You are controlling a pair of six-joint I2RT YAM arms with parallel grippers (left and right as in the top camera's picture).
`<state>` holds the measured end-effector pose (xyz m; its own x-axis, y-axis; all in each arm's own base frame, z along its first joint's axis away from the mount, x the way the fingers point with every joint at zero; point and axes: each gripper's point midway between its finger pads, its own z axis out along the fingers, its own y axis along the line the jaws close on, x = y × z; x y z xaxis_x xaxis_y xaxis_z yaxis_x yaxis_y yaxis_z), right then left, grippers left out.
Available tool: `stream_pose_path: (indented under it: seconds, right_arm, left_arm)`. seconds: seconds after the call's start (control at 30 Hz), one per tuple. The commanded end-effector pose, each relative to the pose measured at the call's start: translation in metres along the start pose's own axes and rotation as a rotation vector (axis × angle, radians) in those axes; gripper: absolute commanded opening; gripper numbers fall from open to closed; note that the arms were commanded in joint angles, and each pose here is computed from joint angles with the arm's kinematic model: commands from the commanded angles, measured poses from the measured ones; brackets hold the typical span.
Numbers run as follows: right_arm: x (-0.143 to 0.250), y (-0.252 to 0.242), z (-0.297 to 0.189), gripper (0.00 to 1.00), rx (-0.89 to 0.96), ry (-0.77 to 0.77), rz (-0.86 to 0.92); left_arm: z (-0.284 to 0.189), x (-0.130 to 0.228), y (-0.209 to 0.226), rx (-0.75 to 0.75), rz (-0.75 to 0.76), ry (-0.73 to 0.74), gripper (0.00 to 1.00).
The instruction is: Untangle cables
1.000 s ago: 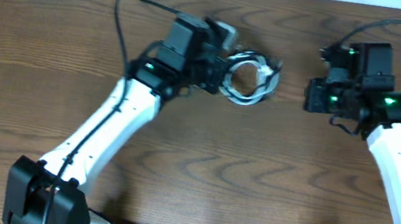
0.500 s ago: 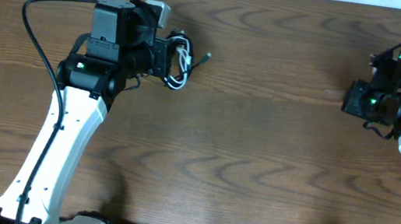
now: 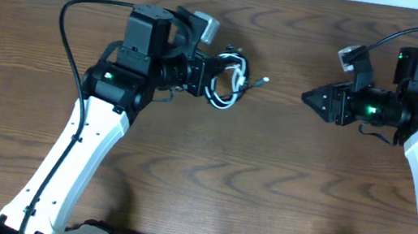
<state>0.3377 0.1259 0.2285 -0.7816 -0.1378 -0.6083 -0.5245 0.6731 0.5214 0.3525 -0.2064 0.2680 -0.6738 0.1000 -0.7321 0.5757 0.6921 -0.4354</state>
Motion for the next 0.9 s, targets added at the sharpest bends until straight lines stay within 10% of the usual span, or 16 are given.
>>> stream_pose_path:
  seconds: [0.0,0.7,0.87]
  right_arm:
    - [-0.006,0.029,0.002,0.45,-0.122,-0.022,-0.117]
    - [-0.006,0.057,0.029,0.43,-0.129,0.017,-0.222]
    - [-0.006,0.057,0.029,0.19,-0.129,0.017,-0.223]
  left_arm:
    - [0.000,-0.003,-0.037,0.165,0.044,-0.005,0.08]
    - [0.014,0.006,-0.085,0.266,0.112,0.023,0.08]
    - [0.014,0.006,-0.085,0.266,0.112,0.022,0.08]
